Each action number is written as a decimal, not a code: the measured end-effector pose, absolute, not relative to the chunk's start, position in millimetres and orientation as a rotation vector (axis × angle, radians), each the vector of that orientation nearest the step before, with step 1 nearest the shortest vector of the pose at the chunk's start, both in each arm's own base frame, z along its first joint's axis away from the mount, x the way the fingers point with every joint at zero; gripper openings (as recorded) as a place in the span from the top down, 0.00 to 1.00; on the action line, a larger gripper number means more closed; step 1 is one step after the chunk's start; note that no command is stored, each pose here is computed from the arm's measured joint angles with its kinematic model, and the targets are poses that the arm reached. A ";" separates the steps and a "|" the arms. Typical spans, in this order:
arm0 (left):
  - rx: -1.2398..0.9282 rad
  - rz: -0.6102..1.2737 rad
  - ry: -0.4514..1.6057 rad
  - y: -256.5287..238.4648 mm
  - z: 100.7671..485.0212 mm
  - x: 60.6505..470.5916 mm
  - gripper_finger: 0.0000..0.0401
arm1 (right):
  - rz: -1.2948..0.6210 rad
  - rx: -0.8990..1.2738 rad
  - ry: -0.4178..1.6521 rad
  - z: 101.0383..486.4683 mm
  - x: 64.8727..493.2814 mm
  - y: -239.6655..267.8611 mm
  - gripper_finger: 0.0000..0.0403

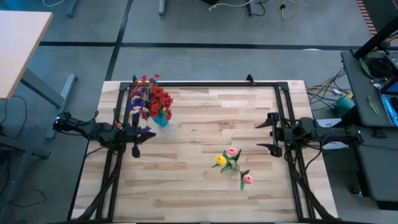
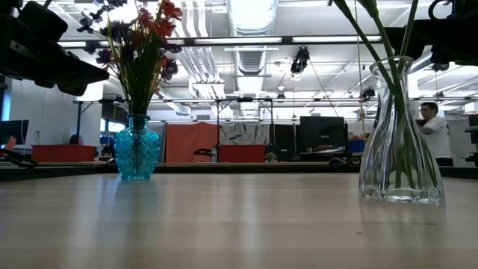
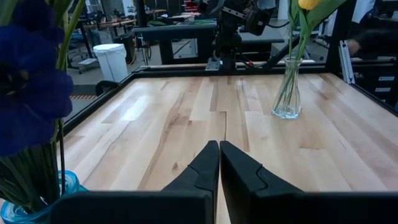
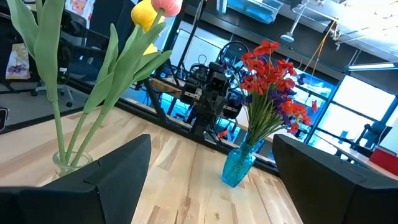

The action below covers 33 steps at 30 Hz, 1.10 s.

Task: Sort flowers into vase by color
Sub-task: Return to Home Position

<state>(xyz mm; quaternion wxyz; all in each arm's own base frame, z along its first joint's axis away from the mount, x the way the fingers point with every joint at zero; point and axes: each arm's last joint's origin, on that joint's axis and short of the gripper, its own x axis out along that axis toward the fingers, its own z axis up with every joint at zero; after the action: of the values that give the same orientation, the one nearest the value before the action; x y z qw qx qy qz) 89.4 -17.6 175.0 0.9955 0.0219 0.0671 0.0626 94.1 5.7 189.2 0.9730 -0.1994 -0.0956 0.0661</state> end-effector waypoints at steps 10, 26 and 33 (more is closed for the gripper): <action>0.044 0.125 0.134 -17.6 175.0 89.4 1.00 | 0.133 -0.403 -0.194 189.4 94.0 5.6 0.19; 0.044 0.125 0.134 -17.6 175.1 89.4 1.00 | 0.133 -0.403 -0.194 189.4 94.0 5.7 0.19; 0.044 0.125 0.134 -17.6 175.1 89.4 1.00 | 0.134 -0.403 -0.194 189.4 94.0 5.7 0.19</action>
<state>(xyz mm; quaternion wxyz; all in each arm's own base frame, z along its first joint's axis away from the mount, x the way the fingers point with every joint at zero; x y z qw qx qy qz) 89.4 -17.6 175.1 0.9955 0.0219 0.0670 0.0626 94.0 5.7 189.4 0.9729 -0.1996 -0.0960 0.0662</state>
